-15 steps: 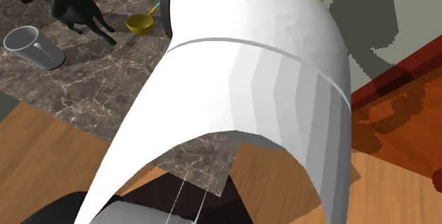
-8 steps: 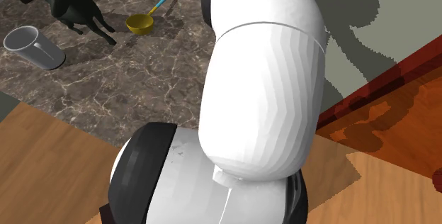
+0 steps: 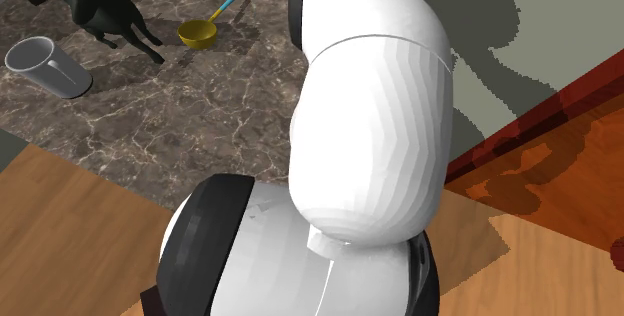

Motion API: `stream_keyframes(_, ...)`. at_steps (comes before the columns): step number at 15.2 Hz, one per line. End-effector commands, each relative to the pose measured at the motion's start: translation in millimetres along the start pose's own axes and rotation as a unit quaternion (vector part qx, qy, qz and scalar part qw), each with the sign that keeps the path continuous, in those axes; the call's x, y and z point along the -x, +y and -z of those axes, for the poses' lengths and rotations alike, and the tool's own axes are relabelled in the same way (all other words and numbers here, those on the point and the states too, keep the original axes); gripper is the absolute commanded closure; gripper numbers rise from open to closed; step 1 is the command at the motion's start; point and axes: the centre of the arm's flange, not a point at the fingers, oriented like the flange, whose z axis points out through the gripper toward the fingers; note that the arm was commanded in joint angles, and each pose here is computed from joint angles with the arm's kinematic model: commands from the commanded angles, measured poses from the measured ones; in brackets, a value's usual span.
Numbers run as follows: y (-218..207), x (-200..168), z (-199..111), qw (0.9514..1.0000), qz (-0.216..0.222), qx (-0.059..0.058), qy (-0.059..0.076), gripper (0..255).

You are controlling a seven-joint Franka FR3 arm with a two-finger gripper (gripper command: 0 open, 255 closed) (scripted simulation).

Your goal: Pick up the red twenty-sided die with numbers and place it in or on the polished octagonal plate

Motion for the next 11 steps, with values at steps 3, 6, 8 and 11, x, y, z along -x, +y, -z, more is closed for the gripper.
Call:
stream_keyframes(3,0.4,0.5,-1.6,1.0,0.0,0.0,0.0,0)
stream_keyframes(6,0.4,0.5,-1.5,1.0,0.0,0.0,0.0,0)
stream_keyframes(8,0.4,0.5,-1.5,1.0,0.0,0.0,0.0,255)
stream_keyframes(11,0.5,0.6,-1.5,1.0,0.0,0.0,0.0,255)
